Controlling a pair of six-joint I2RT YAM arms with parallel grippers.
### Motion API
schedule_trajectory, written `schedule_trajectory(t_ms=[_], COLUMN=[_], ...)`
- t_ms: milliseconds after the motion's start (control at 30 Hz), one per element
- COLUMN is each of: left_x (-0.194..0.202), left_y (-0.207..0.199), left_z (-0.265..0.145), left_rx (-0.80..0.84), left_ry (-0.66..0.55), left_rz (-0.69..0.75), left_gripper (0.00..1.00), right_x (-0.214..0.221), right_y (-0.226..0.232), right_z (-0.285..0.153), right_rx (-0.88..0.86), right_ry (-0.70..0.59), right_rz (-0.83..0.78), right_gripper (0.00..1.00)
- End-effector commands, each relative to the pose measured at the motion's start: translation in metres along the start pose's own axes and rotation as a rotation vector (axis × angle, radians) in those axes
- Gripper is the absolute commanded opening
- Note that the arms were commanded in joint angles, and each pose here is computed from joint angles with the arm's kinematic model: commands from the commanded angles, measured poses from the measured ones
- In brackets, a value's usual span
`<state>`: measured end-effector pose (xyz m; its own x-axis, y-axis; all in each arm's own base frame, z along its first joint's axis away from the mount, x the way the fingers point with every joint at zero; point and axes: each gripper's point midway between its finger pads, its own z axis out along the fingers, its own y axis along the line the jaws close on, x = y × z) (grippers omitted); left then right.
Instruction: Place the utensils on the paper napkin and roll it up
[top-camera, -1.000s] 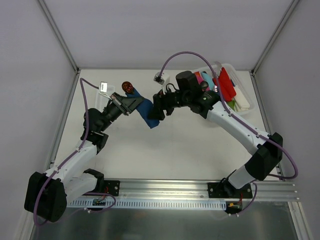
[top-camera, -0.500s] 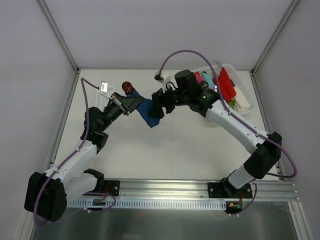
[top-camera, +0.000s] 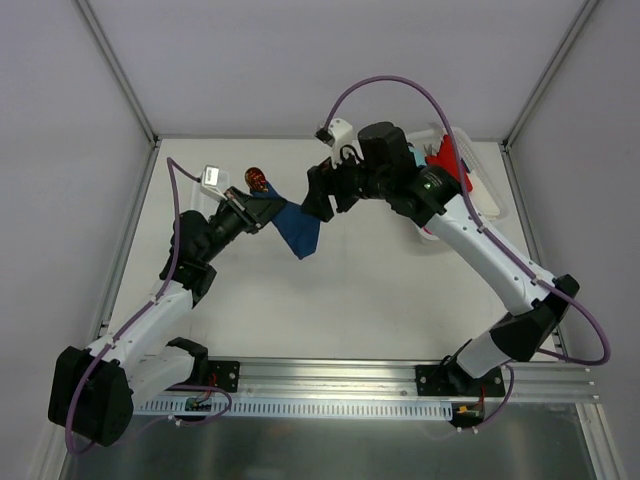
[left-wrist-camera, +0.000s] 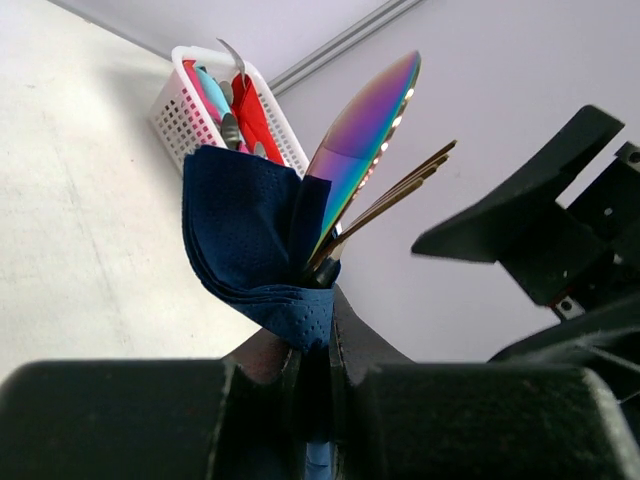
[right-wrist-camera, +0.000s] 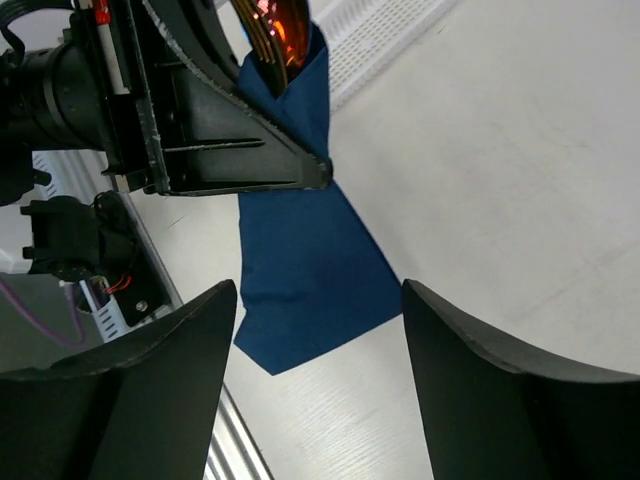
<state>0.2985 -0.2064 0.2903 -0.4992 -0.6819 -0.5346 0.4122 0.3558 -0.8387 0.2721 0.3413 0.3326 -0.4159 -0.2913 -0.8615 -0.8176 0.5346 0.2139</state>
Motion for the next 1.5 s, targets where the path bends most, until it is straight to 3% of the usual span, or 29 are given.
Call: schedule_trajectory(t_ms=[0, 167, 700, 1100, 1467], left_x=[-0.022, -0.023, -0.022, -0.024, -0.021], left_y=[-0.038, -0.043, -0.048, -0.050, -0.061], left_z=[0.001, 0.001, 0.002, 0.001, -0.002], left_rx=[0.094, 0.115, 0.152, 0.162, 0.251], left_ry=[-0.063, -0.064, -0.059, -0.067, -0.063], left_rz=[0.055, 0.050, 0.029, 0.028, 0.004], left_gripper=[0.00, 0.00, 0.00, 0.00, 0.00], right_x=[0.011, 0.024, 0.044, 0.050, 0.032], right_y=[0.023, 0.031, 0.037, 0.054, 0.048], right_z=[0.009, 0.025, 0.045, 0.045, 0.038], right_rx=[-0.103, -0.135, -0.197, -0.315, -0.476], right_ry=[0.053, 0.097, 0.161, 0.175, 0.113], right_rz=[0.053, 0.068, 0.113, 0.190, 0.422], right_gripper=[0.70, 0.62, 0.61, 0.49, 0.39])
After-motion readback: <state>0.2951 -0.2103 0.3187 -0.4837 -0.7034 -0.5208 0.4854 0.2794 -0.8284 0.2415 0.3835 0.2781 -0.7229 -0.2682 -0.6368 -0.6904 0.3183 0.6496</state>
